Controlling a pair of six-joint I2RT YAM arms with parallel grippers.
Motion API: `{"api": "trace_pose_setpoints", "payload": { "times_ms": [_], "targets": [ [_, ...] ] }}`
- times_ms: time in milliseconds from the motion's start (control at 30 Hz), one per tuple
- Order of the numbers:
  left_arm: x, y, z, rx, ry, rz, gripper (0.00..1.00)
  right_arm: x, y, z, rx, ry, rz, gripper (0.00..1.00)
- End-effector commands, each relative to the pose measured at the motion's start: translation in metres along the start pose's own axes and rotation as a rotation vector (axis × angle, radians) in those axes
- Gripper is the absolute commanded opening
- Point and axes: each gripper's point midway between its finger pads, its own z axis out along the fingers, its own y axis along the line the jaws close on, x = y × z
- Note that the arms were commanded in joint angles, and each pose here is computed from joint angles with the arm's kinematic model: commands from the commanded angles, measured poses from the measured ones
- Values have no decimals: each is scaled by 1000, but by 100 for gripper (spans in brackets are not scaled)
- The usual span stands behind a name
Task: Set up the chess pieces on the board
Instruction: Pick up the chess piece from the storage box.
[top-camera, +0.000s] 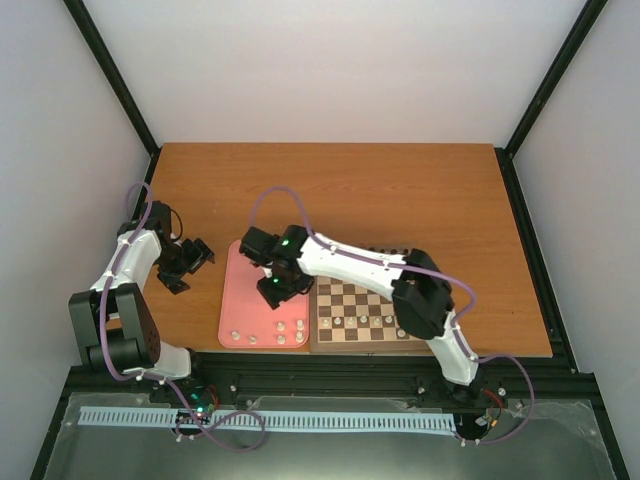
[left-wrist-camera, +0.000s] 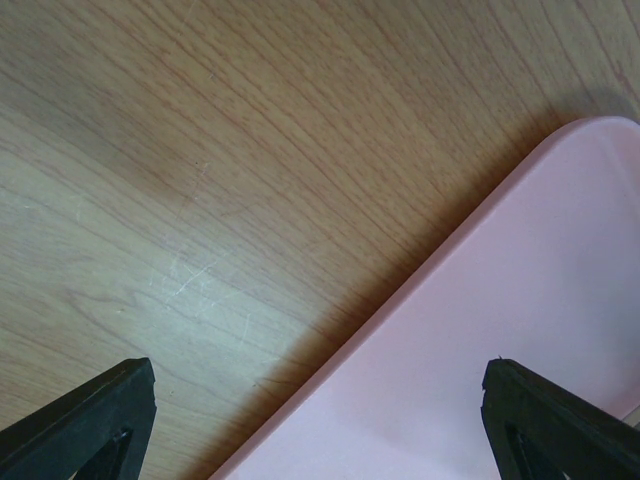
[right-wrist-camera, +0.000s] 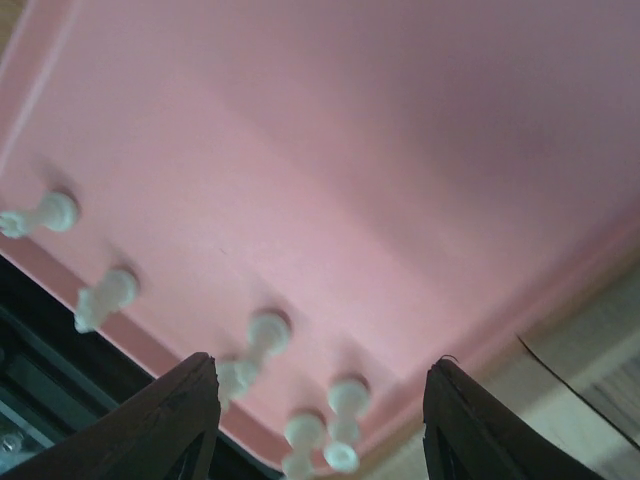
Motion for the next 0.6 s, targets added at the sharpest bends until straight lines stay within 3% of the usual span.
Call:
{"api": "trace_pose_setpoints", "payload": {
  "times_ms": [0, 567],
  "targets": [
    [-5, -6, -5, 25, -18, -6, 100, -5, 41, 13, -69, 27, -176, 55],
    [-2, -5, -5, 30, -17, -5, 100, 36, 36, 53, -26, 202, -146, 48]
  ]
}}
